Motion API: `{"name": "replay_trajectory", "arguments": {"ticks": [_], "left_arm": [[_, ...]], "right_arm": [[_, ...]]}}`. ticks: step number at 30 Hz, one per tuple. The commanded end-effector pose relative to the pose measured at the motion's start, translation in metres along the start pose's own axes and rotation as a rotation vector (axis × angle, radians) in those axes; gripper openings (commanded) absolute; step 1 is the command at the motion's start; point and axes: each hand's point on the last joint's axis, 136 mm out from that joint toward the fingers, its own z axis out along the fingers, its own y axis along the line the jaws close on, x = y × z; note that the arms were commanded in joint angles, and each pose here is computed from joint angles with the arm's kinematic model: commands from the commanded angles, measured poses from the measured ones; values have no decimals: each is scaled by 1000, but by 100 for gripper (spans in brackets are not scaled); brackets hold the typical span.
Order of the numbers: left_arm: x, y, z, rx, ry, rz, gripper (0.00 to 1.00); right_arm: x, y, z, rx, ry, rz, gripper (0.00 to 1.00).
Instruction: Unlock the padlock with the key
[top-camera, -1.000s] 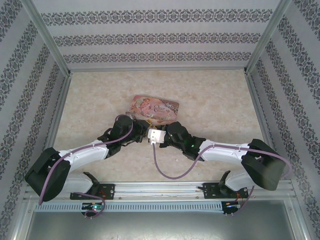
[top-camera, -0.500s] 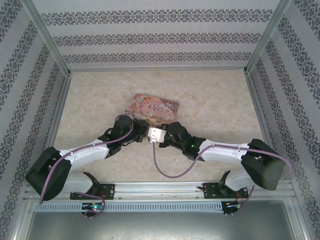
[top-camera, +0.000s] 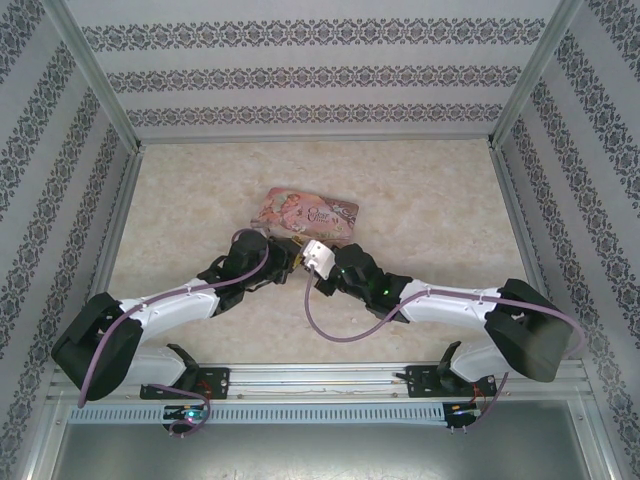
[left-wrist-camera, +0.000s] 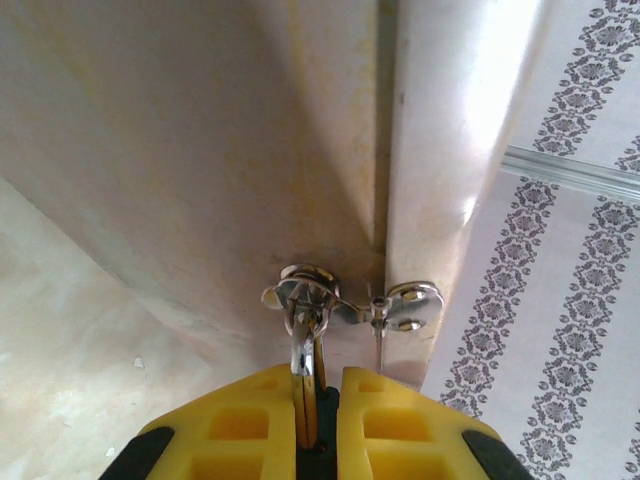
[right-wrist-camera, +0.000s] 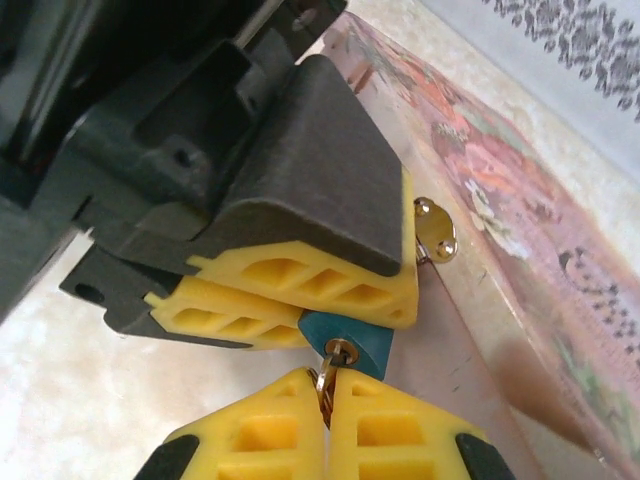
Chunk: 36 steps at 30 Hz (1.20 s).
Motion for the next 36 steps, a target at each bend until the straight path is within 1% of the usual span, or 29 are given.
{"name": "replay_trajectory", "arguments": {"ticks": [1,5,10,16,21,29,31,34,36], "left_arm": [[18,-5,3,4,48,28,0],[22,-2,7,-4,54,35,0],[28,3,12,-17,67,41,0],[26,15,20,-35,50,50,0],[25,30,28,-57,48,49,0],[15,53,33,-100,6,62,0],[14,58,34,-105,-1,58,3],[12,65,35,-118,-7,51,11],[9,70,34,-145,-19,67,12]], "right_arm": [[-32,-10,-13,12,-120,274,0],[-27,-5,-18,-18,-126,370,0],[-17,-3,-20,-30,-127,419,0],[6,3,-12,-49,-83,430,0],[24,7,-8,-60,-72,446,0],[46,8,-6,-52,-40,481,0],[51,7,-5,-49,-31,492,0],[59,7,-6,-47,-20,507,0],[63,8,-6,-49,-12,511,0]]}}
